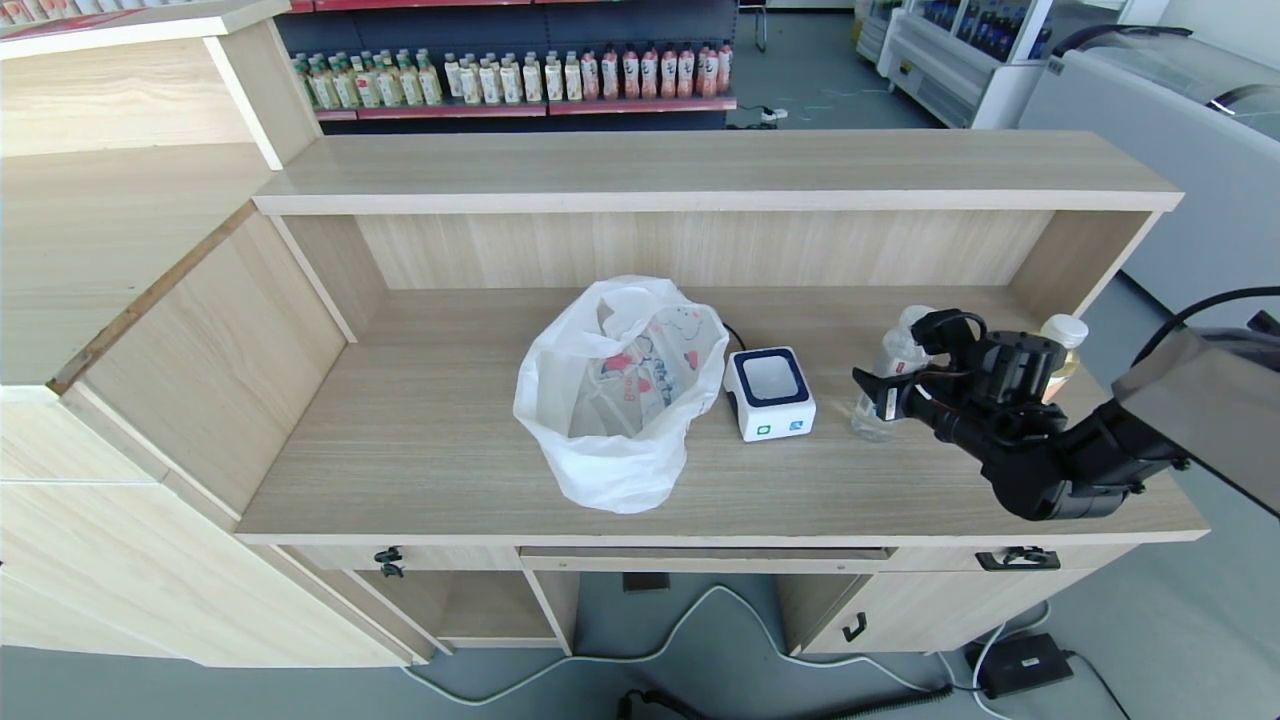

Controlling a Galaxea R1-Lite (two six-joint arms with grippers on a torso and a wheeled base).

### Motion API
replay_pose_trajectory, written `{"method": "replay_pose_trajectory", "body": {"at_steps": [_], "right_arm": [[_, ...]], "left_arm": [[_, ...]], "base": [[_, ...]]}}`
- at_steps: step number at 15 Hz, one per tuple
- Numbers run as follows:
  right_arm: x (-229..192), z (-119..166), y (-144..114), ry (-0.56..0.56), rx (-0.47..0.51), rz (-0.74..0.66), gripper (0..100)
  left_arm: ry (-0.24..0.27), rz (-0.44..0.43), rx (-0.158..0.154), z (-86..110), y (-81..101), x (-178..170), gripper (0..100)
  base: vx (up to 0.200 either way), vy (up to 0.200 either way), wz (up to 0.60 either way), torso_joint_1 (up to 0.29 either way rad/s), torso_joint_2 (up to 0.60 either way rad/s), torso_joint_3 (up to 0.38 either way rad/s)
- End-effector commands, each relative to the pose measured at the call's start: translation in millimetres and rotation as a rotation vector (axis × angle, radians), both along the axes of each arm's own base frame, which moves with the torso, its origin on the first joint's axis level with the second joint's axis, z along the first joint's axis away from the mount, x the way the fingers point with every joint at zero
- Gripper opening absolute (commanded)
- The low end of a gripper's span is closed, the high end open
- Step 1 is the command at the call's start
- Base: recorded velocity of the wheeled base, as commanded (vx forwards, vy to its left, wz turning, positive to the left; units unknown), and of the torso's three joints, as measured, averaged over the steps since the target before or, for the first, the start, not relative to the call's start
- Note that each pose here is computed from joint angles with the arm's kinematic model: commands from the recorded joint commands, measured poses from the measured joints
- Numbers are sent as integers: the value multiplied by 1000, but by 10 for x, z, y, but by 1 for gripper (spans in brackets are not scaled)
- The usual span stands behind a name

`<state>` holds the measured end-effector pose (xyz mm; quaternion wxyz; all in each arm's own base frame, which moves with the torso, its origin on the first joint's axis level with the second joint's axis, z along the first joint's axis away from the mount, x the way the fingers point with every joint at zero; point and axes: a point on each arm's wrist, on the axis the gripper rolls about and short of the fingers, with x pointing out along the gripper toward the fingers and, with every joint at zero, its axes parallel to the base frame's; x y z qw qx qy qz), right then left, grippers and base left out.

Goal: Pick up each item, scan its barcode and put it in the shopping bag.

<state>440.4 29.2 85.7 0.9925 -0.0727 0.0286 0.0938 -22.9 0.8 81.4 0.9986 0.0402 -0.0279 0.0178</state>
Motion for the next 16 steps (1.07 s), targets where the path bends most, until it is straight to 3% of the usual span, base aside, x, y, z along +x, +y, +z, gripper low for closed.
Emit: {"method": "replay_pose_trajectory", "body": {"at_steps": [1, 7, 9, 10, 14, 15, 16], "right_arm": [[-1, 15, -40, -4, -1, -2, 0], [-17, 56, -178, -7, 0, -14, 0], [-135, 231, -172, -24, 9, -9, 0], [-409, 507, -173, -47, 27, 11, 0], [-1571, 1214, -149, 69, 384, 213, 0], [-1940, 1483, -122, 114, 524, 324, 0], [-2197, 1654, -106, 140, 588, 445, 0]], "left_arm": [[-1, 0, 0, 1, 0, 0, 100], [-1, 0, 0, 1, 0, 0, 100], [-1, 0, 0, 1, 0, 0, 100], [-1, 2, 0, 1, 0, 0, 100], [-1, 0, 0, 1, 0, 0, 100], [-1, 2, 0, 1, 0, 0, 100], [-1, 0, 0, 1, 0, 0, 100]], "base": [[0, 0, 0, 0, 0, 0], [0, 0, 0, 0, 0, 0], [0, 0, 0, 0, 0, 0], [0, 0, 0, 0, 0, 0], [0, 0, 0, 0, 0, 0], [0, 0, 0, 0, 0, 0], [0, 0, 0, 0, 0, 0]]}}
